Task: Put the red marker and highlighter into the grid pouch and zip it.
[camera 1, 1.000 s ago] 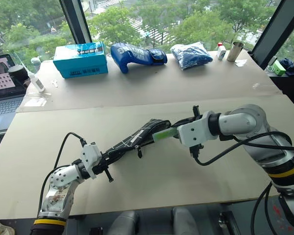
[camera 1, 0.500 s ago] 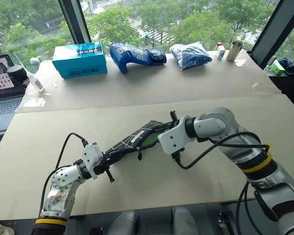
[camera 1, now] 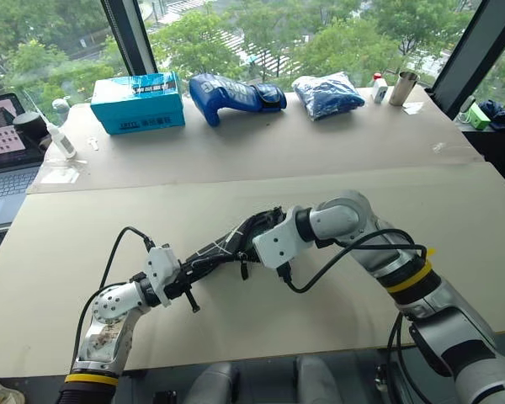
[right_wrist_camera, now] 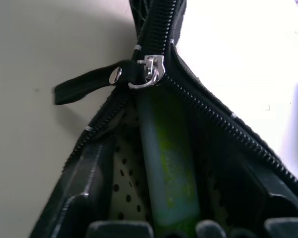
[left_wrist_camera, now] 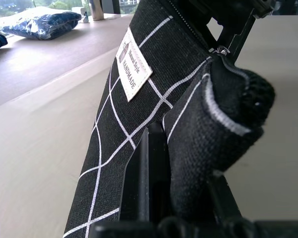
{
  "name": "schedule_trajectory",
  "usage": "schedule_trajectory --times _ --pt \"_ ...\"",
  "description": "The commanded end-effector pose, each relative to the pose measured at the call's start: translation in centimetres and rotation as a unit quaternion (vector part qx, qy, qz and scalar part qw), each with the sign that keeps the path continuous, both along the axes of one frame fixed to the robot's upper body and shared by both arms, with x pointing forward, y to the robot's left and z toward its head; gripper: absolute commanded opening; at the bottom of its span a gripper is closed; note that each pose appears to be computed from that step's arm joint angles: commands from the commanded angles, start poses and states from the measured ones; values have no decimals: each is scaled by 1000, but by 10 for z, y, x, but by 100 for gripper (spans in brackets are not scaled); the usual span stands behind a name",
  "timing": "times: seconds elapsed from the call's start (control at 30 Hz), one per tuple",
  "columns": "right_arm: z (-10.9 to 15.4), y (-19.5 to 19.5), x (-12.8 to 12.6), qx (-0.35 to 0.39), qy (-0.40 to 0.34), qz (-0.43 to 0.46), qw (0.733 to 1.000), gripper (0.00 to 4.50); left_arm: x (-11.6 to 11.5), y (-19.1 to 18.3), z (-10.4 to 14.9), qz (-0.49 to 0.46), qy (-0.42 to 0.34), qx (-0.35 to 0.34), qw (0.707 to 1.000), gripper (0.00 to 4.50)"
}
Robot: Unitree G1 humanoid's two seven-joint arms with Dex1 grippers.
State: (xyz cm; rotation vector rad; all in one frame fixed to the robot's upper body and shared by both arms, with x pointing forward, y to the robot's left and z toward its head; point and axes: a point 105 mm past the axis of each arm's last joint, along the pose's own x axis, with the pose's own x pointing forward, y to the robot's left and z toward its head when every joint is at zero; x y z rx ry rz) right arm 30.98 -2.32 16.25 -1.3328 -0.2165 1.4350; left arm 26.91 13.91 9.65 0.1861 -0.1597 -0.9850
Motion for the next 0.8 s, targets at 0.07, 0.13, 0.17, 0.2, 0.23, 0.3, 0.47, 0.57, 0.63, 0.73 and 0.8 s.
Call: schedule_trajectory --times 0.07,0.13,0.17,0.2,0.23,0.3,0.47,0.57,0.63,0.73,0.8 --pt "38 -34 18 67 25 -87 994 399 -2 -1 7 -2 -15 -1 1000 0" --pt "49 -58 21 97 70 -133 984 399 -1 -1 7 0 -15 -1 1000 0" --pt "51 -69 18 107 98 -146 979 399 -1 0 6 1 -15 -1 1000 0" --pt "53 -79 11 121 136 -155 971 399 -1 1 6 3 -14 -1 1000 0" --pt "53 -87 4 135 174 -161 962 399 -1 1 6 4 -13 0 1000 0" --pt "47 -97 -11 143 234 -167 947 399 -1 3 5 5 -12 0 1000 0" --pt "15 -102 -36 161 353 -208 898 399 3 8 9 16 -14 -7 1000 0" --pt "-7 -92 -46 169 398 -224 873 399 5 8 14 19 -18 -14 1000 0" --pt "-18 -81 -48 174 413 -233 863 399 6 7 15 19 -18 -15 1000 0" --pt "-37 -53 -47 186 435 -243 847 399 7 8 16 20 -20 -17 999 0" --pt "-43 -39 -43 192 443 -251 839 399 8 8 16 21 -20 -19 999 0"
